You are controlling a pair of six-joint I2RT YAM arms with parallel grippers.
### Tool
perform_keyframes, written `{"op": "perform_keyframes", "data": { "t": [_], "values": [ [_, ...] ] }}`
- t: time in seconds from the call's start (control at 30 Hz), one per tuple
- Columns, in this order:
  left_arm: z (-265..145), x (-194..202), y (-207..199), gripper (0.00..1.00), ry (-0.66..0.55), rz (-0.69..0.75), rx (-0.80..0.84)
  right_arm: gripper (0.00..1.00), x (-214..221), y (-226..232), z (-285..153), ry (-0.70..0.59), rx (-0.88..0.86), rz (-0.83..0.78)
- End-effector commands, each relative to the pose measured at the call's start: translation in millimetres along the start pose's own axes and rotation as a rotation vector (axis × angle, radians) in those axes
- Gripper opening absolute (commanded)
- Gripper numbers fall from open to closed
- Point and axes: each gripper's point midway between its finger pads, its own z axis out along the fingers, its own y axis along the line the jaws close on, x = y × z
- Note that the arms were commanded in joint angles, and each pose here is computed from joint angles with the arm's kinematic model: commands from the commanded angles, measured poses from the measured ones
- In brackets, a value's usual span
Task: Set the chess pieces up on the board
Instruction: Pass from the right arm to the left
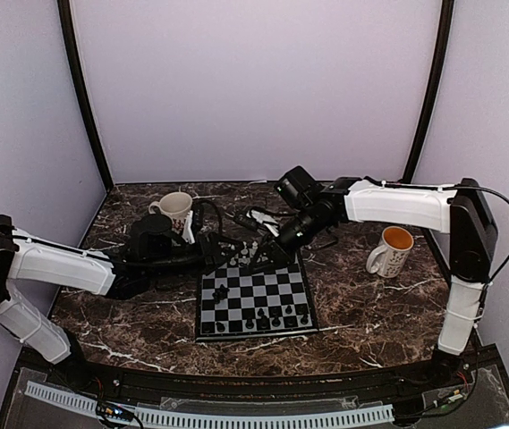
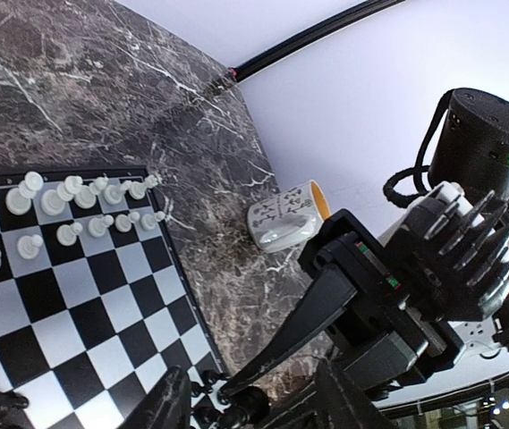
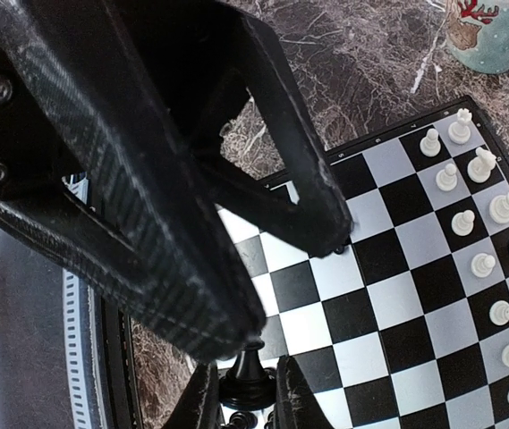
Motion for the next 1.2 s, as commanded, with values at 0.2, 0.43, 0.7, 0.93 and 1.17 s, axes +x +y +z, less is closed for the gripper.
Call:
{"op": "perform_keyframes", "data": {
  "t": [0.2, 0.43, 0.7, 0.93, 1.17],
  "values": [
    [3.6, 2.4, -19.6, 0.48, 0.026, -0.092, 0.126, 0.08, -21.9, 11.5, -21.6, -0.086, -0.021, -0.027],
    [7.7, 8.3, -17.0, 0.40, 0.061, -0.109, 0.118, 0.08, -29.5, 10.3, -26.9, -0.110, -0.013, -0.027],
    [11.2, 12.7, -20.7, 0.24, 0.085, -0.125, 0.155, 0.08, -32.5, 6.3, -28.1, -0.117, 0.010, -0.025],
    [13.1, 14.2, -25.6, 0.08, 0.097, -0.126, 0.190, 0.09, -31.0, 3.4, -26.2, -0.113, 0.015, -0.020],
    [8.8, 8.4, -29.9, 0.00, 0.085, -0.042, 0.161, 0.35, -20.5, 3.6, -33.9, -0.081, 0.052, -0.057]
  ]
}}
